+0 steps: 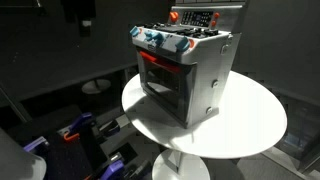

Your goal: Push the top right button on the toy stove

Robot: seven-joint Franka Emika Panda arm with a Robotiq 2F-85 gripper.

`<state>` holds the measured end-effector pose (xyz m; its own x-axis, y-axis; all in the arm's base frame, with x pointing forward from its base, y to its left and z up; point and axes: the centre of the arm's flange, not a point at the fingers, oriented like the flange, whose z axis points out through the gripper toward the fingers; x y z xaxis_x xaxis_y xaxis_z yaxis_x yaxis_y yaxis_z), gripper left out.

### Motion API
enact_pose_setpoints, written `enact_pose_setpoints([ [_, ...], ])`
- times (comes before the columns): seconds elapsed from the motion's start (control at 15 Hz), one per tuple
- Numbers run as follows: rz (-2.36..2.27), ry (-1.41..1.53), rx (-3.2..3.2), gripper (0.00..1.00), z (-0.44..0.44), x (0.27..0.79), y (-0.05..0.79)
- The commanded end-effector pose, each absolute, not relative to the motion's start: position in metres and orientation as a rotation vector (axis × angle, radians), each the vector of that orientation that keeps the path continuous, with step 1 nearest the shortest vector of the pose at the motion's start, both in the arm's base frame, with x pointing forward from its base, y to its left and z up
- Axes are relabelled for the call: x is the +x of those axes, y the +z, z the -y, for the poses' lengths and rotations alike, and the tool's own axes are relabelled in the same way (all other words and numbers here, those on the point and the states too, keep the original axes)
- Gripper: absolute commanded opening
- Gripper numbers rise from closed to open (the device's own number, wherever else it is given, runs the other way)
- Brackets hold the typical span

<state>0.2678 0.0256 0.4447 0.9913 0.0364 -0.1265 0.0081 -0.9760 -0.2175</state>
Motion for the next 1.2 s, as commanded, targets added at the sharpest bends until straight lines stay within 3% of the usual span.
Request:
enact_pose_setpoints([
  [0.0, 0.033, 0.191, -2.917, 1.0, -0.026, 0.268, 0.445],
  [1.13, -0.168, -0.064, -2.934, 1.0, -0.002, 0.316, 0.512],
])
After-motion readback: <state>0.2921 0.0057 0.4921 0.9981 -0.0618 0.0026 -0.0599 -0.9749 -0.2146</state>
